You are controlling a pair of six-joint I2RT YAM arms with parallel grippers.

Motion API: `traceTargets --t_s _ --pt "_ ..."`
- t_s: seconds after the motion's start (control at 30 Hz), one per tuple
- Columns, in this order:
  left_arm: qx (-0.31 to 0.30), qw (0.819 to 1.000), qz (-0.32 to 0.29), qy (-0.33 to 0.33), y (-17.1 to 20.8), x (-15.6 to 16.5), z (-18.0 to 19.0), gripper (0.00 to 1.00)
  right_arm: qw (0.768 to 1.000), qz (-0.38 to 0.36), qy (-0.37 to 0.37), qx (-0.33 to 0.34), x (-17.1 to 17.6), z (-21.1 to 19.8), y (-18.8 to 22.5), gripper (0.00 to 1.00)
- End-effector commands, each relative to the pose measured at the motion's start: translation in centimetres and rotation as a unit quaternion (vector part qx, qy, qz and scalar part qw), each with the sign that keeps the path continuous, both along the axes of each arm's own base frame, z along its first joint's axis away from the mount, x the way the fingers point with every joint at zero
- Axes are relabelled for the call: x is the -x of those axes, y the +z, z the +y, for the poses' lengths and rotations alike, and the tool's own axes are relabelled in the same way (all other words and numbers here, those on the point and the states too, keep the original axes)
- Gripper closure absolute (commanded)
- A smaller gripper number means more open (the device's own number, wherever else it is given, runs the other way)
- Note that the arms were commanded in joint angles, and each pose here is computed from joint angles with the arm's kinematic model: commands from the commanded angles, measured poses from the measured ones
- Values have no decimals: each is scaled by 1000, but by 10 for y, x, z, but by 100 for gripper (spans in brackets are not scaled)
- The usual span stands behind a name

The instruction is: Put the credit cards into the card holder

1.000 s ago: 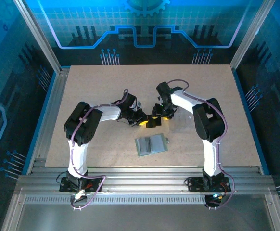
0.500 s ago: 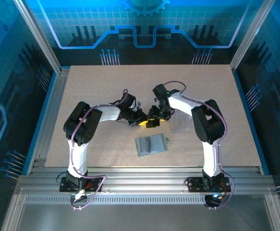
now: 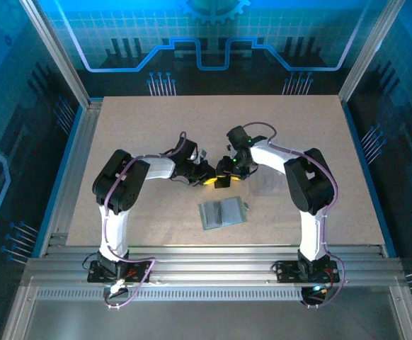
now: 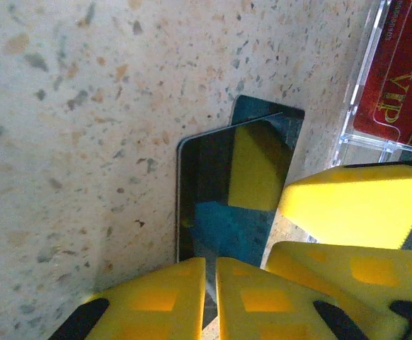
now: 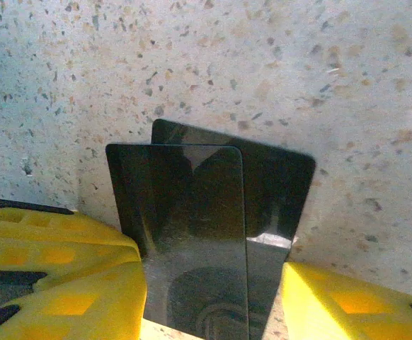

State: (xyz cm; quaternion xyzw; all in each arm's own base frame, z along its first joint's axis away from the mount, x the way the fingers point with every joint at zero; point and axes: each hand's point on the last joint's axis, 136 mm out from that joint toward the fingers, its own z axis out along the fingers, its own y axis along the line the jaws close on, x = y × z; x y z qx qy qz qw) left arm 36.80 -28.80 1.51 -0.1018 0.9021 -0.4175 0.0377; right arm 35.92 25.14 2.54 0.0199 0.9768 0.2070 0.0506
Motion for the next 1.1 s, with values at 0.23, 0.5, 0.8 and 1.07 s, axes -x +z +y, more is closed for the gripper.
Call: traceTargets --t_s 0.23,0.5,0.8,1.07 --pt "-65 994 88 23 -67 38 23 85 981 57 58 -175 38 70 29 49" --pt "-54 994 90 26 -67 40 23 85 972 42 53 -224 34 77 51 52" --pt "-32 996 79 27 -54 37 20 85 962 40 47 -266 30 82 62 56" --pt "-14 995 91 34 -62 40 18 85 952 43 44 -299 36 85 70 55"
